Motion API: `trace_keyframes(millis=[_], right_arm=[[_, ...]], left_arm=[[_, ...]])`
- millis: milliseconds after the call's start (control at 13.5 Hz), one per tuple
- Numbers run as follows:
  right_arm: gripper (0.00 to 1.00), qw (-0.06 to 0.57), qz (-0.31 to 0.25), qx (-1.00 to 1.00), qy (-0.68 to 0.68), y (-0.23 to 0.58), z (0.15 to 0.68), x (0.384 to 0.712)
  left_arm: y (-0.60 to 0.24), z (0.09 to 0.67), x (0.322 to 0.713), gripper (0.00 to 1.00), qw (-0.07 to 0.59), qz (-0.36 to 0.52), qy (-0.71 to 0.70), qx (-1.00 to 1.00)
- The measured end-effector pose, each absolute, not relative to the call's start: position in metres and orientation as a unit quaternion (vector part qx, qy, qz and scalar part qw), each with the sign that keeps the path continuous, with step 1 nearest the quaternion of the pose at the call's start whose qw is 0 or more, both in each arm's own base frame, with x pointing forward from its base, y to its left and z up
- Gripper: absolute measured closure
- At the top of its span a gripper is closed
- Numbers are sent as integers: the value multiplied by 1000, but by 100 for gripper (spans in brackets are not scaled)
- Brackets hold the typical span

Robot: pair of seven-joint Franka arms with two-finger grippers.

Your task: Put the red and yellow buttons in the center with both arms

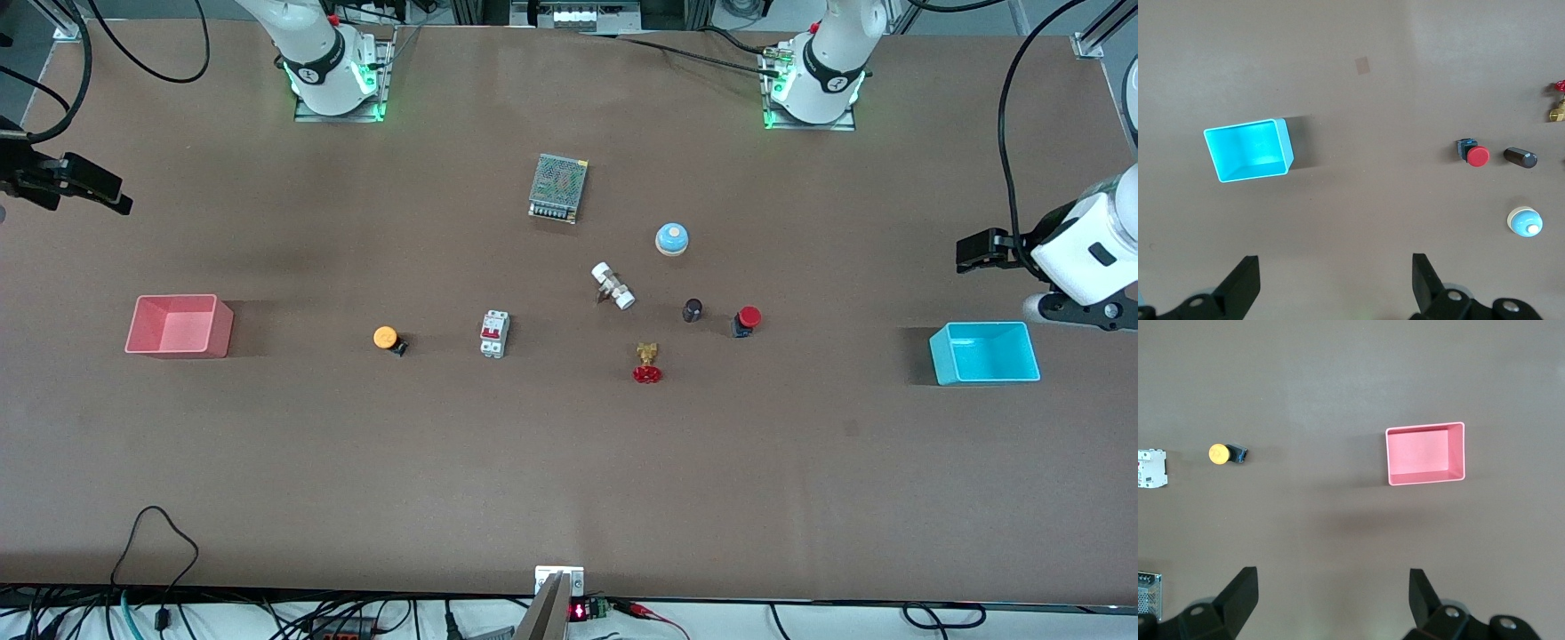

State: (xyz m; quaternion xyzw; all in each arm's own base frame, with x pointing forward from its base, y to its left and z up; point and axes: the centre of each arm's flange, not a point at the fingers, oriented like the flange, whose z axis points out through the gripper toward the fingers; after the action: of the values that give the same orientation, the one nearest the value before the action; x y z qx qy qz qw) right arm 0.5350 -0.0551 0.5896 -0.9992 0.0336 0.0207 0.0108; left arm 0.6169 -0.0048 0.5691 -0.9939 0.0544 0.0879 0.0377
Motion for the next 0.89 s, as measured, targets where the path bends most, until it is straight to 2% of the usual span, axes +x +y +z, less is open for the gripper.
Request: trace_keyframes(millis=[296,741,889], right_arm=[[0,11,20,-999,33,-54,590,535],[0,11,19,-999,31,-52,591,535],[0,10,18,-999,32,-53,592,535]], left_arm=[[14,580,609,0,7,66,40,-997],[20,606,549,0,9,-24,56,-998],[21,605,543,0,8,-30,58,-998]])
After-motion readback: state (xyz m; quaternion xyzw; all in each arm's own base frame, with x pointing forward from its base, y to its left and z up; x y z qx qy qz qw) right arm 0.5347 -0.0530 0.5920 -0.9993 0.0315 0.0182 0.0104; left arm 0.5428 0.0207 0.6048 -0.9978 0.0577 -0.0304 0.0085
